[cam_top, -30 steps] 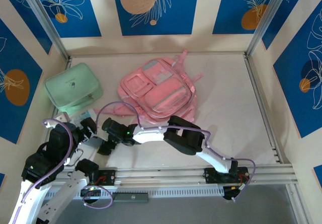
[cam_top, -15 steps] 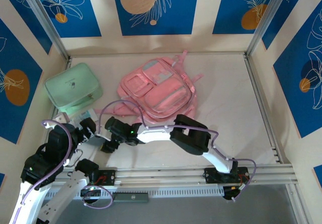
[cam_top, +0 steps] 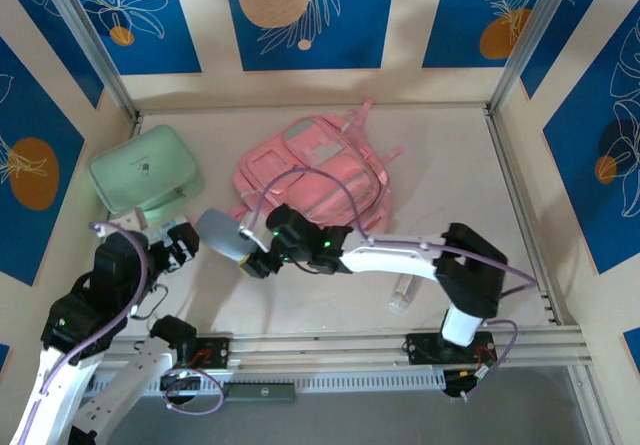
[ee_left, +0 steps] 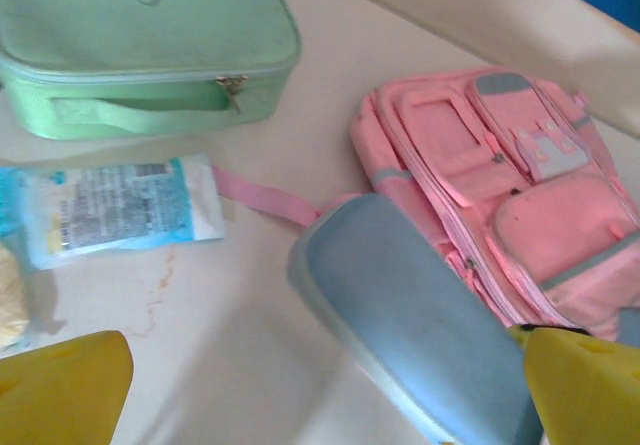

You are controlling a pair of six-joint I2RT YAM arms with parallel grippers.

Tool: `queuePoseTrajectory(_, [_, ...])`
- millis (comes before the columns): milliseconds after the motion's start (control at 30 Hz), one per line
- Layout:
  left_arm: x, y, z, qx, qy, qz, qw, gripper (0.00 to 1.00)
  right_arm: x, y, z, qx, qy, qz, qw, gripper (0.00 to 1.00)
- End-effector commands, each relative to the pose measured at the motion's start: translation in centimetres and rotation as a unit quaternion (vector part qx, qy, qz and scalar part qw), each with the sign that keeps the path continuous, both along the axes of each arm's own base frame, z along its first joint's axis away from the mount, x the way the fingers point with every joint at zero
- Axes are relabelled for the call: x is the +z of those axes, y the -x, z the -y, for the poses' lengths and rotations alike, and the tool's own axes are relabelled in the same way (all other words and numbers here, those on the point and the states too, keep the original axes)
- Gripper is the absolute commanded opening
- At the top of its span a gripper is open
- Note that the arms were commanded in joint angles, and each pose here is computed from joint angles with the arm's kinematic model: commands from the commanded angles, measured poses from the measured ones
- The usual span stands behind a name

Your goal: Pack books, pencil case, and school supplies into a backpack

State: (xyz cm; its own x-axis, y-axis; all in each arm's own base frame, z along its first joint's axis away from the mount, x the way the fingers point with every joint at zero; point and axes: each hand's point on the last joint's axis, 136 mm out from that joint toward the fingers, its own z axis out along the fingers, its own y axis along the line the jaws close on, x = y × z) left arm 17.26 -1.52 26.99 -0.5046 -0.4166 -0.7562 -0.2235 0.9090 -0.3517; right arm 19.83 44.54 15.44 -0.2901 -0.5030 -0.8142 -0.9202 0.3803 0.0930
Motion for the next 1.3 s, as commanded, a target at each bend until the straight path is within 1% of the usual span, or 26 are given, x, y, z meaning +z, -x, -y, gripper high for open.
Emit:
queuePoseTrajectory(0, [1.1, -2.1, 3.1, -0.068, 0.011, 0.008, 0.998, 0.99, 1.9, -1.7, 3.9, -0.069, -0.006, -0.031, 0.997, 0.64])
queuePoseTrajectory(233, [-0.5, -6.1, 9.1, -0.182, 0.034, 0.003, 0.983, 0.99, 3.0, -3.8, 12.9, -0.177, 0.011, -0.079, 0.981, 0.64])
queuePoseTrajectory(367, [-2.0, -7.8, 12.3, -0.230, 0.029, -0.004, 0.973, 0.99, 3.6, -4.8, 18.2, -0.248, 0.007, -0.106, 0.963, 0.64])
queuePoseTrajectory(433, [-2.8, -8.3, 14.1, -0.254, 0.014, -0.007, 0.967, 0.99, 3.7, -5.0, 20.7, -0.279, 0.008, -0.121, 0.953, 0.65])
queuePoseTrajectory(533, [-4.2, -9.0, 17.0, -0.292, -0.033, -0.012, 0.956, 0.99, 3.4, -5.4, 24.2, -0.333, 0.013, -0.139, 0.933, 0.65])
queuePoseTrajectory(667, [-6.0, -9.9, 21.4, -0.347, -0.088, -0.016, 0.933, 0.99, 2.9, -5.6, 28.3, -0.395, 0.001, -0.167, 0.904, 0.65])
queuePoseTrajectory(800, [-7.9, -10.9, 24.9, -0.398, -0.142, -0.005, 0.906, 0.99, 2.6, -5.6, 31.1, -0.434, -0.015, -0.183, 0.882, 0.65])
queuePoseTrajectory(867, [-8.9, -11.5, 27.0, -0.430, -0.160, 0.000, 0.889, 0.99, 2.4, -5.6, 32.2, -0.448, -0.020, -0.190, 0.873, 0.65])
queuePoseTrajectory(967, [-10.2, -12.7, 29.2, -0.458, -0.200, 0.008, 0.866, 0.99, 2.0, -5.6, 33.3, -0.462, -0.029, -0.204, 0.863, 0.65])
queuePoseTrajectory(1100, [-11.4, -14.7, 31.0, -0.464, -0.237, 0.004, 0.853, 0.99, 1.7, -5.8, 34.1, -0.472, -0.043, -0.222, 0.852, 0.64])
queuePoseTrajectory(1167, [-12.2, -14.9, 32.4, -0.489, -0.242, -0.001, 0.838, 0.99, 1.7, -5.8, 34.5, -0.478, -0.043, -0.222, 0.849, 0.64])
queuePoseTrajectory(1267, [-13.7, -15.3, 33.8, -0.509, -0.255, -0.009, 0.822, 1.00, 1.8, -5.9, 35.1, -0.487, -0.044, -0.219, 0.844, 0.64])
